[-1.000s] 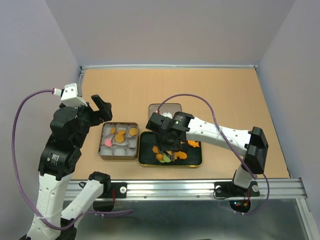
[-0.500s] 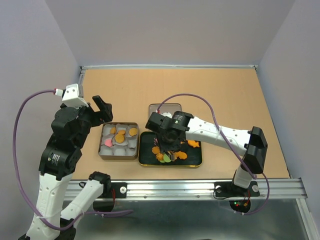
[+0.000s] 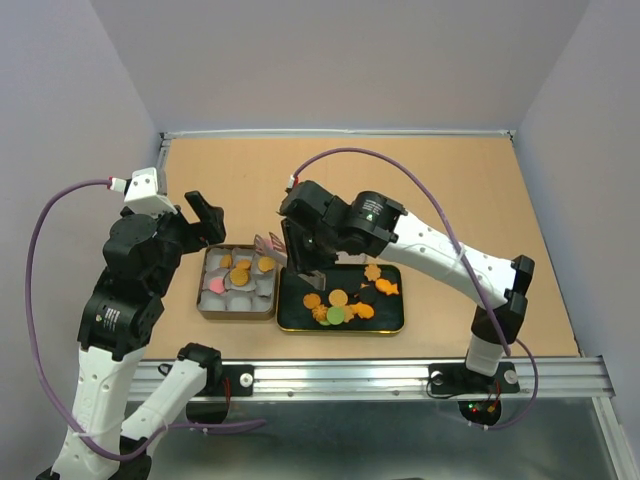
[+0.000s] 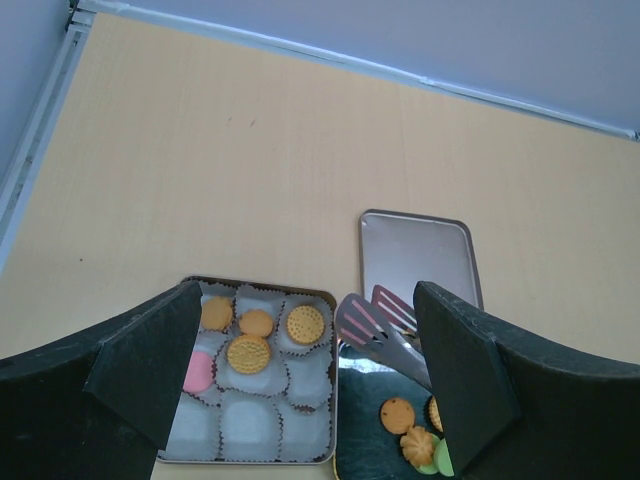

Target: Pack the cookies

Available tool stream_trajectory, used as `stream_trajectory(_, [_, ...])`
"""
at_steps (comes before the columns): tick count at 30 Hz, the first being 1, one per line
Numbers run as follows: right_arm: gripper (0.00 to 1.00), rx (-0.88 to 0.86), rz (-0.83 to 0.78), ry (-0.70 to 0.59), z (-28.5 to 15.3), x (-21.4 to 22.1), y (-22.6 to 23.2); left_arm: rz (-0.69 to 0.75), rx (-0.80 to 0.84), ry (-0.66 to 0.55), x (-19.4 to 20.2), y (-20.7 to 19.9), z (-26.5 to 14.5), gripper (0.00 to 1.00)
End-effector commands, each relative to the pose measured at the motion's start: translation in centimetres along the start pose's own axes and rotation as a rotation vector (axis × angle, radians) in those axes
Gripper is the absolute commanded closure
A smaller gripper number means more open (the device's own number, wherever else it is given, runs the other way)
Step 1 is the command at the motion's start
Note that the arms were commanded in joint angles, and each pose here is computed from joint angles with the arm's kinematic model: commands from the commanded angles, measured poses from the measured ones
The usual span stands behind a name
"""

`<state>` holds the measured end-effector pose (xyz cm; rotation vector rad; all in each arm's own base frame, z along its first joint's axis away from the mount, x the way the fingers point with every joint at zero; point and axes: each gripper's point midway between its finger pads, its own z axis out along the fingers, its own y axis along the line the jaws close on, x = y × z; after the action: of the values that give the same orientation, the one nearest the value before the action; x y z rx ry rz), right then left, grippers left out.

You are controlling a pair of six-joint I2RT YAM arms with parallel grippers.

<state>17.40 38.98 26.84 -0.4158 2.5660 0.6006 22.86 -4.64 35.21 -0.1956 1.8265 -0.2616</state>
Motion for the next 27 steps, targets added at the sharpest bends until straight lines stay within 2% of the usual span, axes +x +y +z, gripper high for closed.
stream_trajectory(1, [0.76,-0.109,-0.061,0.023,0.6,0.4,3.0,0.006,0.003,-0.046,-1.1,-0.1,0.0,0.01])
stream_trajectory(10, [0.77,-0.113,-0.097,0.125,3.7,4.0,4.2,0.008,-0.008,-0.044,-1.0,0.1,-0.1,0.01])
stream_trajectory(21, [0.74,-0.01,-0.075,0.103,5.0,4.3,2.1,0.013,-0.009,-0.046,-1.2,0.1,-0.1,0.01])
stream_trajectory(27, [0.65,0.044,-0.083,0.111,5.9,4.7,1.1,0.013,-0.005,-0.043,-1.0,0.0,0.1,0.01])
